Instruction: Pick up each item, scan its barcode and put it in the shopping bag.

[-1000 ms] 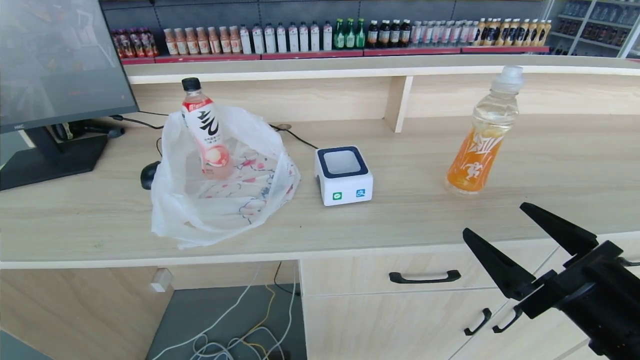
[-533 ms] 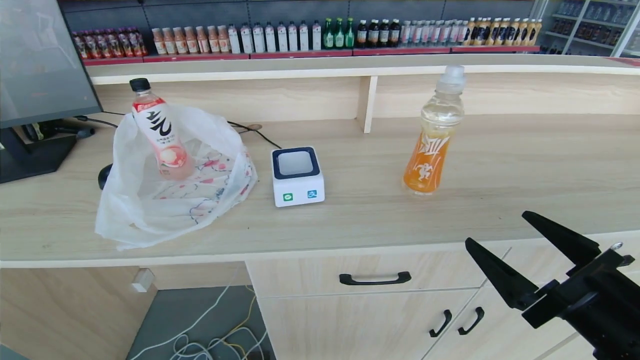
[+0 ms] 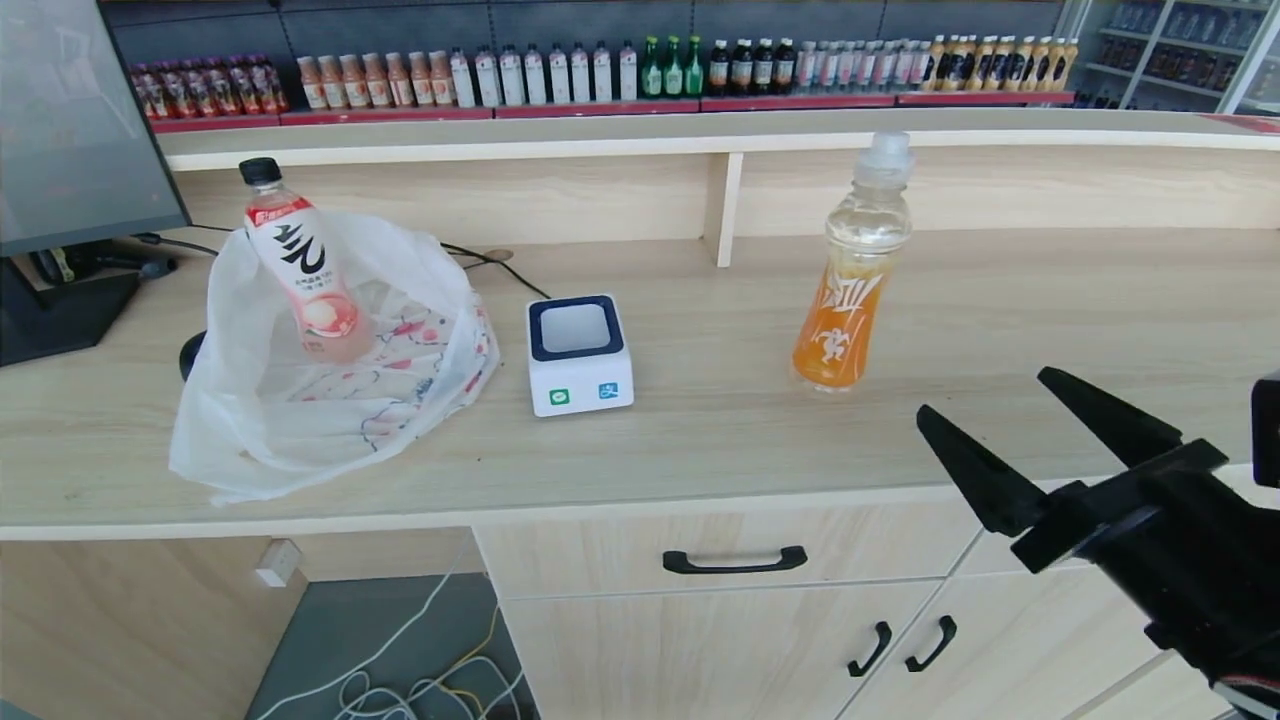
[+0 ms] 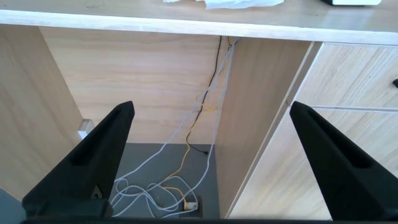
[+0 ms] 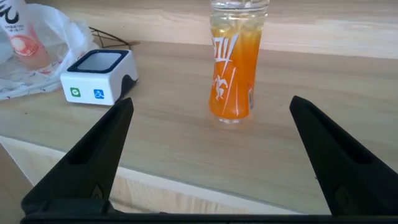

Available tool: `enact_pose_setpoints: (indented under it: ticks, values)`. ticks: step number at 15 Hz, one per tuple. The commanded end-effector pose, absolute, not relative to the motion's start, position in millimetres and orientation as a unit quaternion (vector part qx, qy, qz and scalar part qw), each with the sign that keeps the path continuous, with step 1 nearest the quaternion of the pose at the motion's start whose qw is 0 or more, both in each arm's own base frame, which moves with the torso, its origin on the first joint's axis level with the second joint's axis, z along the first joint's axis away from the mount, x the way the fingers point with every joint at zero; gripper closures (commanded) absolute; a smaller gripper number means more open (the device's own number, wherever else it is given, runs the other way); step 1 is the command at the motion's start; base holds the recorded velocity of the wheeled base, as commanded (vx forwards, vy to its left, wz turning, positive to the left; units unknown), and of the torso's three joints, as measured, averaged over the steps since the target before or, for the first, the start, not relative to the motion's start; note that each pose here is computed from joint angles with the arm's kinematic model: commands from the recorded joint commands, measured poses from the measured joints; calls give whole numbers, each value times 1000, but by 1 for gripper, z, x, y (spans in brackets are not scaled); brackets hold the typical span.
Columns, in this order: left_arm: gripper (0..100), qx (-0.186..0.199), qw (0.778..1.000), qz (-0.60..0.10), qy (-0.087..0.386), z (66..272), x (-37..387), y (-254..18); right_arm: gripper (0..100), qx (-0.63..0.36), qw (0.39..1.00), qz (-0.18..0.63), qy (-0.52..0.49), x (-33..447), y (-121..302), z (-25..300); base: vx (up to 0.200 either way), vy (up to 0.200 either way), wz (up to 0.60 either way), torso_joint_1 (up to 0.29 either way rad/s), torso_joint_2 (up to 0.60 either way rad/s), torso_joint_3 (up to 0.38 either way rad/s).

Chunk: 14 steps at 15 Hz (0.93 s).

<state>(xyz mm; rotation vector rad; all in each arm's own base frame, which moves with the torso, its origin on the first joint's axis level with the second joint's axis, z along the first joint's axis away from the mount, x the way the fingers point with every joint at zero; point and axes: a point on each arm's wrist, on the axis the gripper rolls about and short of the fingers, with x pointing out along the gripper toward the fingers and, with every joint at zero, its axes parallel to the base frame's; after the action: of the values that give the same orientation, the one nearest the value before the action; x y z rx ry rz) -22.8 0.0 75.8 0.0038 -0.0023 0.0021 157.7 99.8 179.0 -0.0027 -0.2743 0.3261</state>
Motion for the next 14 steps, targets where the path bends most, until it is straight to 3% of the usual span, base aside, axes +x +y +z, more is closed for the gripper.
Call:
enact_pose_setpoints:
  ticks: [1, 7, 14]
  values:
    - [0, 2, 1000, 2, -2, 76, -23, 0, 0, -5, 979, 136, -150, 185, 115, 190, 0, 0, 0, 0, 0, 0]
    - [0, 2, 1000, 2, -2, 76, -23, 0, 0, -31, 986, 108, -121, 232, 136, 214, 0, 0, 0, 0, 0, 0]
    - [0, 2, 1000, 2, -2, 76, -23, 0, 0, -10, 988, 108, -105, 272, 156, 200, 0, 0, 0, 0, 0, 0]
